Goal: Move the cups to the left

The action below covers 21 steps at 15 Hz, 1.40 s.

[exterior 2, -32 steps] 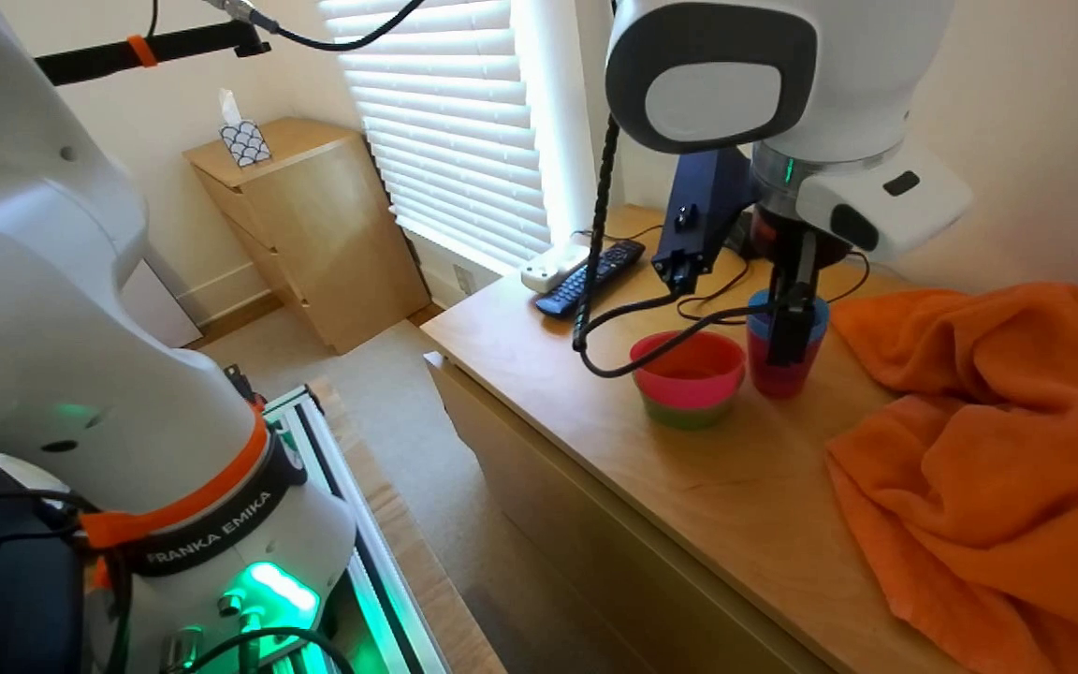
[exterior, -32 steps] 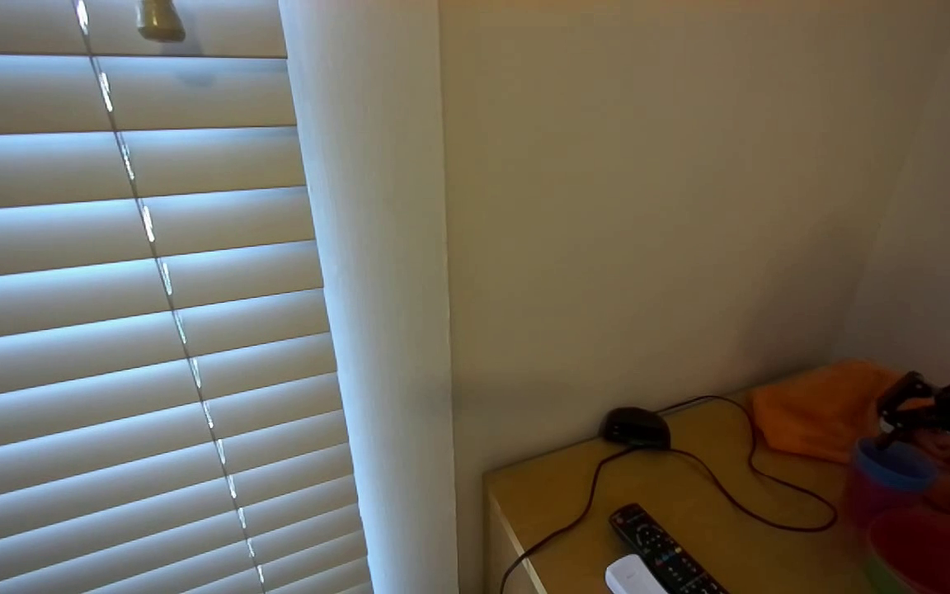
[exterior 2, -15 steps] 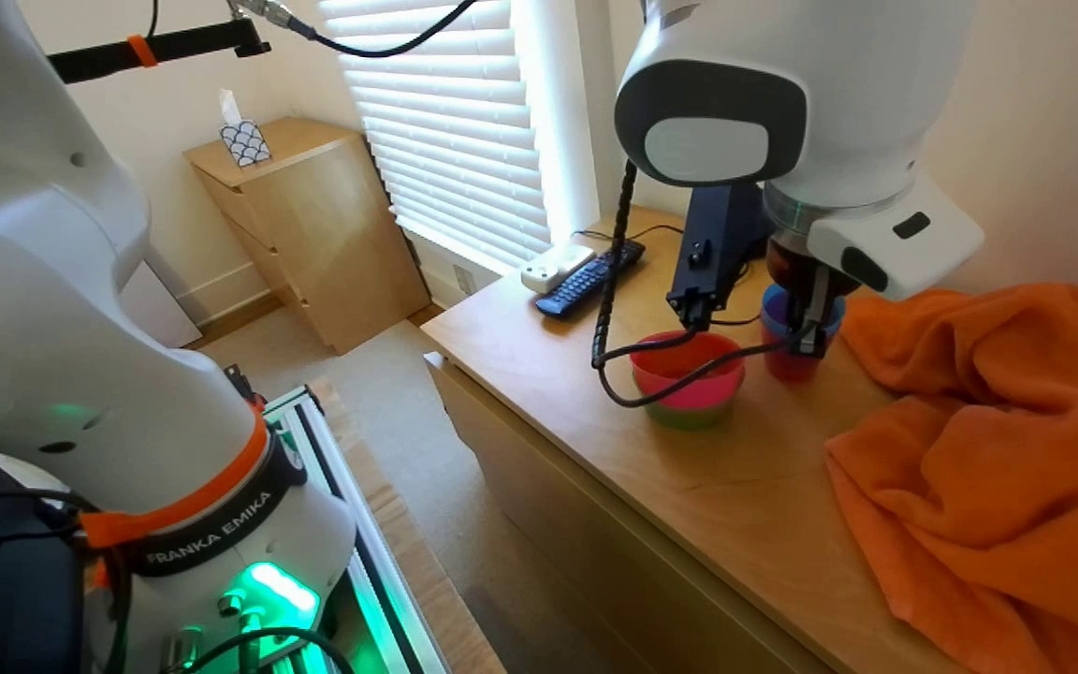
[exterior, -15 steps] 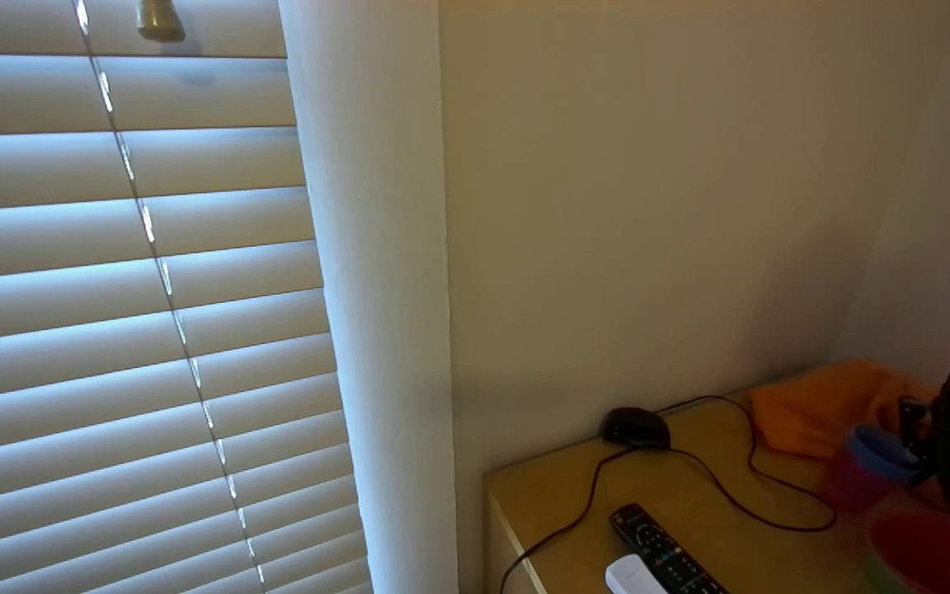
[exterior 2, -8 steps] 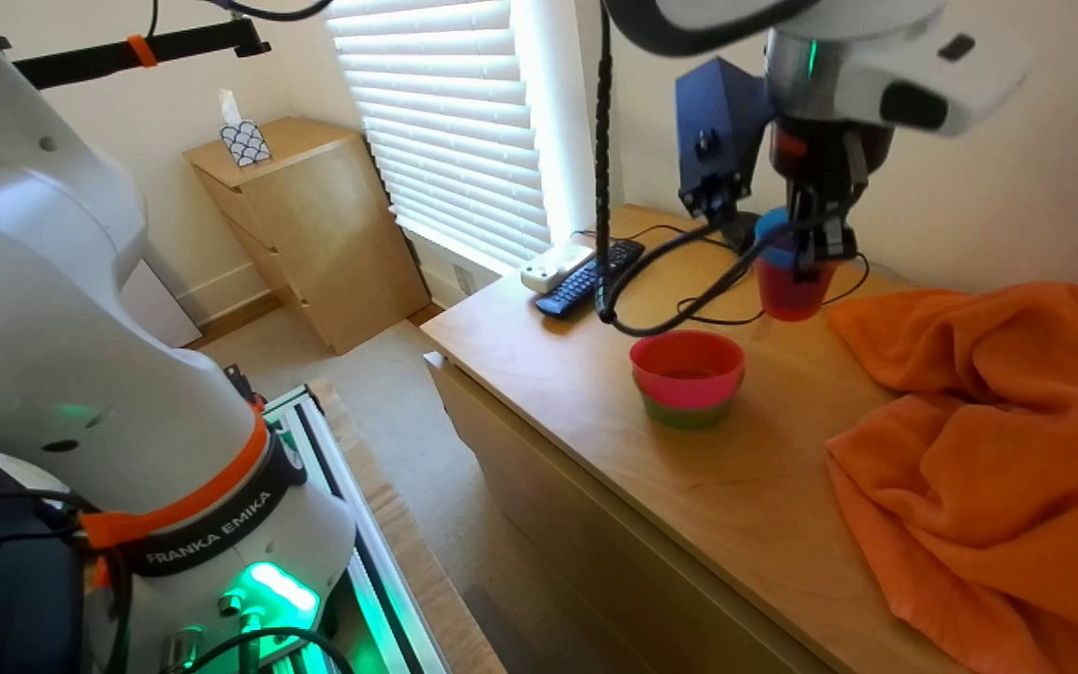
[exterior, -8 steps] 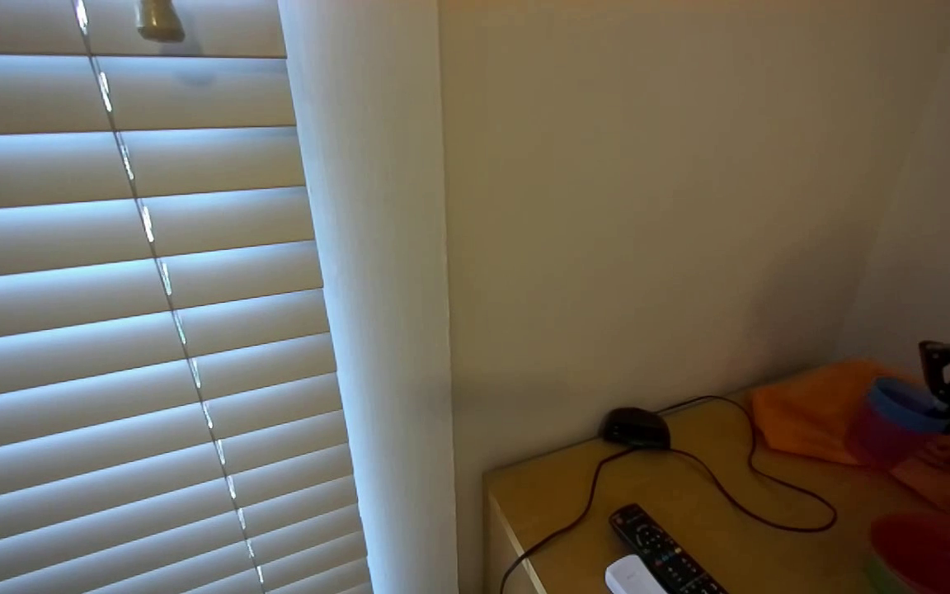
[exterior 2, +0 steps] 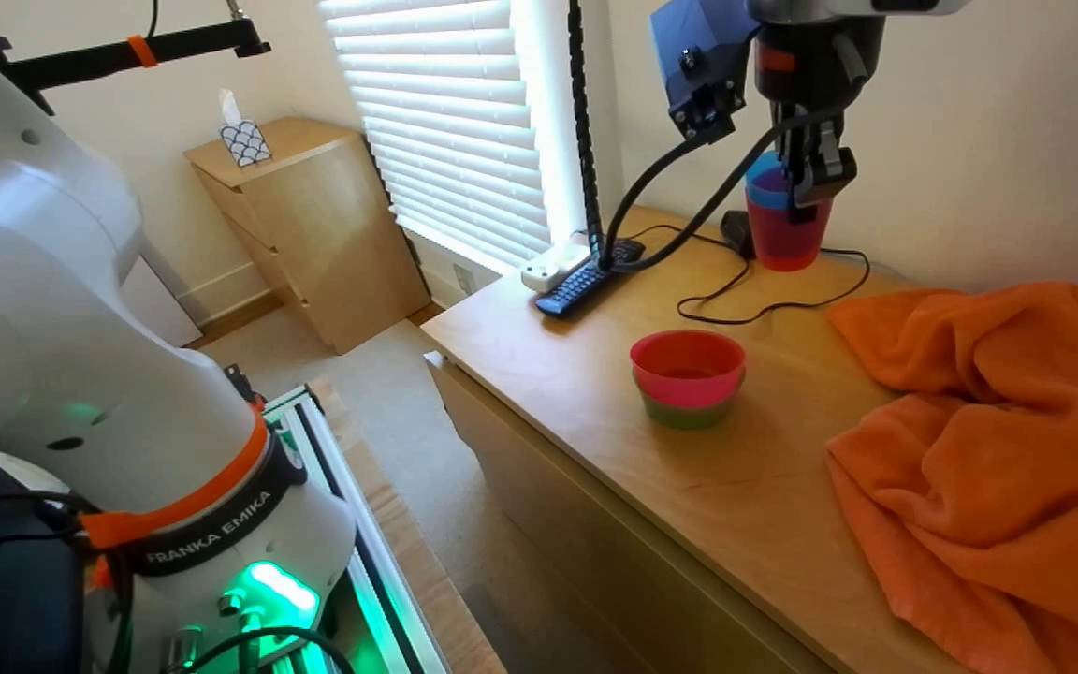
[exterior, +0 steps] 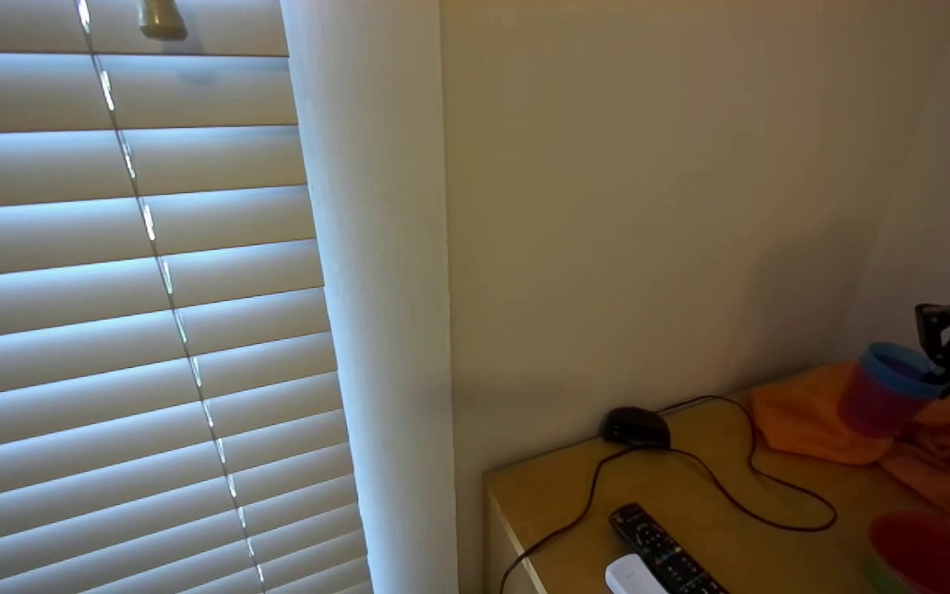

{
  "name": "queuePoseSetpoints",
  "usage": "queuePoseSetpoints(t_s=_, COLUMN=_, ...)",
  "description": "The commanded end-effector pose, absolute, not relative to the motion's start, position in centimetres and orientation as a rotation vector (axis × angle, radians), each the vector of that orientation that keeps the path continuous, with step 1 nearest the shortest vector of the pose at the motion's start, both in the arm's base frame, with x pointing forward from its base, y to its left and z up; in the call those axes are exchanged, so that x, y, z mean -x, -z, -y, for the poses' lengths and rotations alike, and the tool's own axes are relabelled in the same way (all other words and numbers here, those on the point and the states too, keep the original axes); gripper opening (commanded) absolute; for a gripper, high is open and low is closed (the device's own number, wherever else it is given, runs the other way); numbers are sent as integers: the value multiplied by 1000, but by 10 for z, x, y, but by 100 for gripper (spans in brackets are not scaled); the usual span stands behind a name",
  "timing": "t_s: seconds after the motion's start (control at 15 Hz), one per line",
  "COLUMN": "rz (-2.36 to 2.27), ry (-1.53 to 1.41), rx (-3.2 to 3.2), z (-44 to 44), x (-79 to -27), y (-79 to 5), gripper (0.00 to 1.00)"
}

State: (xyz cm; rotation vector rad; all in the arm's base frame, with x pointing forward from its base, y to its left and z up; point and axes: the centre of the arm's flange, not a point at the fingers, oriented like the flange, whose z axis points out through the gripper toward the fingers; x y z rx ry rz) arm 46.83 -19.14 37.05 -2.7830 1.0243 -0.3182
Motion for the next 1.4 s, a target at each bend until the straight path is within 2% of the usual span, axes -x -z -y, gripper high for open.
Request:
queuePoseSetpoints(t_s=0.0, rz=-990, ry=299, rx=2800, z=175, x=-480, y=-370, gripper=2)
queuePoseSetpoints(t_s=0.13, rz=-801, ry=271, rx=2880, z=142, x=-532, y=-380, gripper=2)
queuePoseSetpoints(t_s=0.6, rz=-225, ry=176, rx=2929, z=-44, x=-619, y=-391, gripper=2)
queuePoseSetpoints(t_s=0.8, rz=-229, ry=91, rx=2921, z=-97, x=-605, y=-382, gripper=2)
queuePoseSetpoints(t_s=1.0, rz=-488, ry=41, rx=2941, z=-125, x=-571, y=-381, gripper=2)
queuePoseSetpoints(t_s=1.27, rz=-772, ry=74, rx=2951, z=-152, x=-550, y=-389, gripper=2)
queuePoseSetpoints(t_s=1.33, rz=-635, ry=67, rx=2939, z=-141, x=-576, y=-380, gripper=6)
